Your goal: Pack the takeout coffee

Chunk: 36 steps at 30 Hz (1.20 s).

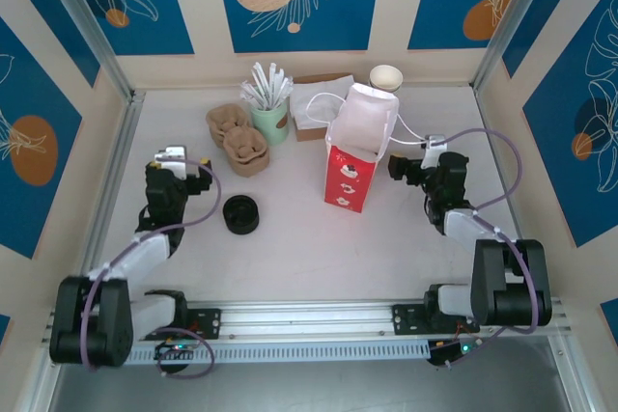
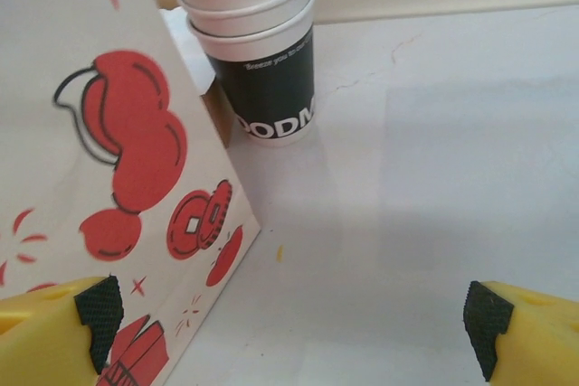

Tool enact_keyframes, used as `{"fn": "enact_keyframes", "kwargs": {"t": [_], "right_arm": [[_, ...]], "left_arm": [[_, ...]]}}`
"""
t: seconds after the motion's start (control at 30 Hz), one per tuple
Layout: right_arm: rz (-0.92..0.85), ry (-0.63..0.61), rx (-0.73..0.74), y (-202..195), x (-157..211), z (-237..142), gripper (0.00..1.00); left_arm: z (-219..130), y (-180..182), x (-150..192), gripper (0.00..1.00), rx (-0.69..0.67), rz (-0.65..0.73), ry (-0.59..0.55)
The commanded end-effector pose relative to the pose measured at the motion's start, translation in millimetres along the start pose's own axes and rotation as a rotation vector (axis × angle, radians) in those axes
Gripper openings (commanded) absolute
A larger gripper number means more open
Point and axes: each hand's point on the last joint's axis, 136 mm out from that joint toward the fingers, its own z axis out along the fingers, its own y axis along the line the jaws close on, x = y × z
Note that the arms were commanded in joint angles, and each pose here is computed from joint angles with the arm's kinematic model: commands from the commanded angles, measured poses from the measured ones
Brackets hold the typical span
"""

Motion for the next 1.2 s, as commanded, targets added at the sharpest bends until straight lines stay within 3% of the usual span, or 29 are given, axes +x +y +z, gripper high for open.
{"fn": "enact_keyframes", "kwargs": {"t": [0.0,0.13,0.37,0.5,0.63,0.67,0.77,0.97,1.1,1.17], "right_arm": [[0.0,0.12,0.092,-15,14,-4,0.99],[0.045,0.133,0.199,-36,16,-11,0.99],[0.301,0.119,0.382,-78,-16,-33,0.99],[0.501,0.123,0.326,-81,-48,-40,0.99],[0.57,0.139,0.191,-61,-84,-37,0.96],[0.578,0.159,0.152,-54,-93,-34,0.91],[0.6,0.229,0.079,-37,-115,-23,0.9],[0.572,0.354,0.089,-16,-137,12,0.84],[0.553,0.36,0.071,-7,-155,36,0.68],[0.549,0.364,0.068,-4,-161,48,0.64]], "left_arm": [[-17,0,-18,1.0,0.003,-0.036,-0.005],[-33,5,-38,1.0,-0.009,-0.08,-0.013],[-43,18,-62,1.0,-0.086,-0.22,0.113],[-51,28,-77,1.0,-0.143,-0.305,0.126],[-55,26,-87,1.0,-0.136,-0.334,0.19],[-55,19,-90,1.0,-0.102,-0.328,0.222],[-53,1,-96,1.0,-0.004,-0.317,0.305],[-53,-21,-99,1.0,0.107,-0.321,0.398],[-57,-28,-94,1.0,0.142,-0.299,0.468],[-58,-32,-91,1.0,0.163,-0.284,0.501]]}}
